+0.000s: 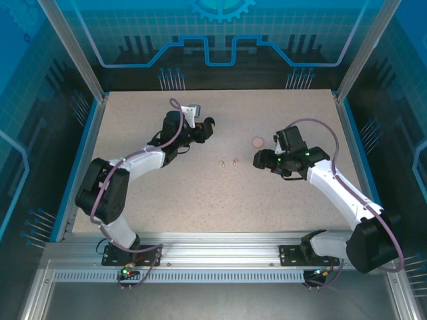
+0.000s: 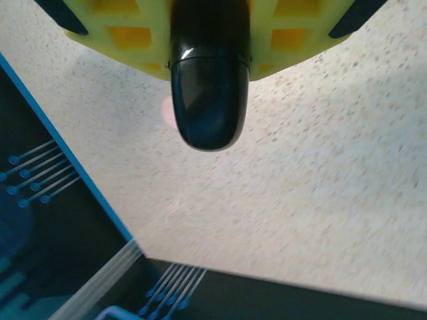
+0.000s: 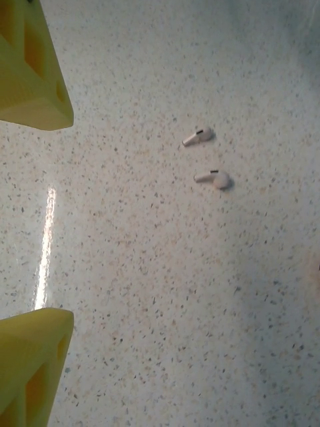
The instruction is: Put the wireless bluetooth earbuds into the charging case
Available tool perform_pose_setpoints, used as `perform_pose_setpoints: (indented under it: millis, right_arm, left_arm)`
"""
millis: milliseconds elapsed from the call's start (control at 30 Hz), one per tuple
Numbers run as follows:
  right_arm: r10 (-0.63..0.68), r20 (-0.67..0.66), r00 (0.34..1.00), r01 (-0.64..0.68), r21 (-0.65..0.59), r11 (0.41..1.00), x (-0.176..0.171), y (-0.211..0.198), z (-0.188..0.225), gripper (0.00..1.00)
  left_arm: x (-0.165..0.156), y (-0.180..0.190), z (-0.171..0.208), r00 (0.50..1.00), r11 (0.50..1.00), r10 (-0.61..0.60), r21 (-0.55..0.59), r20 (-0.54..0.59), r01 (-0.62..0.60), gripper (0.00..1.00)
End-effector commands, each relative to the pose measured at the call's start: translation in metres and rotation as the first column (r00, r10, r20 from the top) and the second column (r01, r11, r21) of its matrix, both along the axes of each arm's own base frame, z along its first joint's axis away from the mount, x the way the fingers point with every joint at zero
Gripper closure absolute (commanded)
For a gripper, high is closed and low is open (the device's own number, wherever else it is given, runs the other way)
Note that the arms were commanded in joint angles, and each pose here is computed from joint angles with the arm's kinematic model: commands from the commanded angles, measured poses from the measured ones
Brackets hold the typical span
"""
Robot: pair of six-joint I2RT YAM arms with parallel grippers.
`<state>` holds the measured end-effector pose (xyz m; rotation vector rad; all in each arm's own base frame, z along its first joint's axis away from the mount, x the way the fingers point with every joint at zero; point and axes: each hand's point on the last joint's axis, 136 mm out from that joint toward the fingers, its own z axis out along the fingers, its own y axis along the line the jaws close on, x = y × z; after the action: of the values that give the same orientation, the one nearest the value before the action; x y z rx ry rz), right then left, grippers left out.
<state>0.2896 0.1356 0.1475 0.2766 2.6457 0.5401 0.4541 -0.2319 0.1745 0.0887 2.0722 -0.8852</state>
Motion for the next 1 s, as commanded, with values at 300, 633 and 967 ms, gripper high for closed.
perform_pose_setpoints:
  millis: [300,633,967]
  right_arm:
    - [-0.058,0.048,0.997,0.063,-0.101,0.993,0.025,-0.010,-0.008,0.27]
    - [-0.067,0.019,0.998,0.069,-0.122,0.990,0.035,-0.008,-0.016,0.27]
    - [-0.080,0.003,0.997,0.079,-0.126,0.989,0.042,-0.007,-0.021,0.27]
  left_arm:
    - [0.001,0.012,-0.086,0.879,0.998,0.017,-0.045,-0.477,-0.044,1.00]
    - [-0.010,0.028,-0.128,0.758,0.997,0.033,-0.034,-0.651,-0.073,0.94]
    - [-0.009,0.054,-0.150,0.691,0.991,0.101,0.015,-0.716,-0.130,0.90]
